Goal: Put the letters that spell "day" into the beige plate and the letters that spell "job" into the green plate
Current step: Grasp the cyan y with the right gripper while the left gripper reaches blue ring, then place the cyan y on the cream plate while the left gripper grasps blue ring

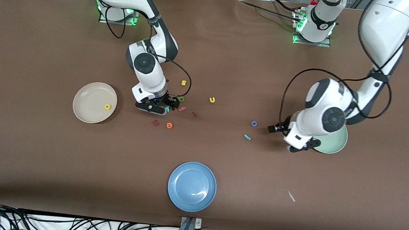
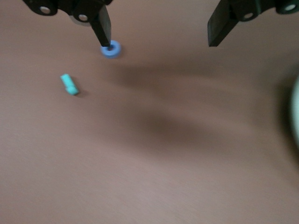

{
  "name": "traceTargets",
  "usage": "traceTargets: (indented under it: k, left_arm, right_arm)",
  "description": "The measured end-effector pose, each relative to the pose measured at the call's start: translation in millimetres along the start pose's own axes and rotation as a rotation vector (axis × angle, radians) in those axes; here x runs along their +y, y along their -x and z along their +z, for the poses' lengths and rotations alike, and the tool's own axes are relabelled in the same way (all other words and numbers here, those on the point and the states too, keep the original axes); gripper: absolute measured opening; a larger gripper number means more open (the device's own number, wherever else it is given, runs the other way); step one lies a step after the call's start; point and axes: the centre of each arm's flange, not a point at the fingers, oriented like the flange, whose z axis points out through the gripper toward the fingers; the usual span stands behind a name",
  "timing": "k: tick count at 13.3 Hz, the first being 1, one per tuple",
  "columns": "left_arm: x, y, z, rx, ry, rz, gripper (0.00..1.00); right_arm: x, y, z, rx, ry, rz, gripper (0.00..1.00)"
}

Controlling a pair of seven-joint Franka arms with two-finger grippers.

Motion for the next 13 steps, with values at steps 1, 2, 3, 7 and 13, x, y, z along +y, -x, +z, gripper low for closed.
traceTargets:
  k: [1, 2, 3, 7, 13]
  left_arm:
    - [10, 4, 12, 0.002, 0.01, -0.015, 0.9]
    - [17, 8, 23, -0.002, 0.015, -0.024, 0.89]
    - [22, 10, 36, -0.009, 0.014, -0.03, 0.89]
    - [33, 15, 74, 0.021, -0.029, -0.047, 0.85]
    - [51, 23, 77, 0.026, -0.026, -0.049, 0.8]
  right_arm:
    - [0, 1, 3, 0.002, 0.0, -0.001, 0.87]
    - [0, 1, 6, 0.001, 0.002, -0.001, 0.81]
    - [0, 2, 8, 0.0, 0.003, -0.002, 0.8]
    - [1, 1, 7, 0.003, 0.002, -0.001, 0.52]
    - [-3, 1, 2, 0.01, -0.005, -0.018, 0.21]
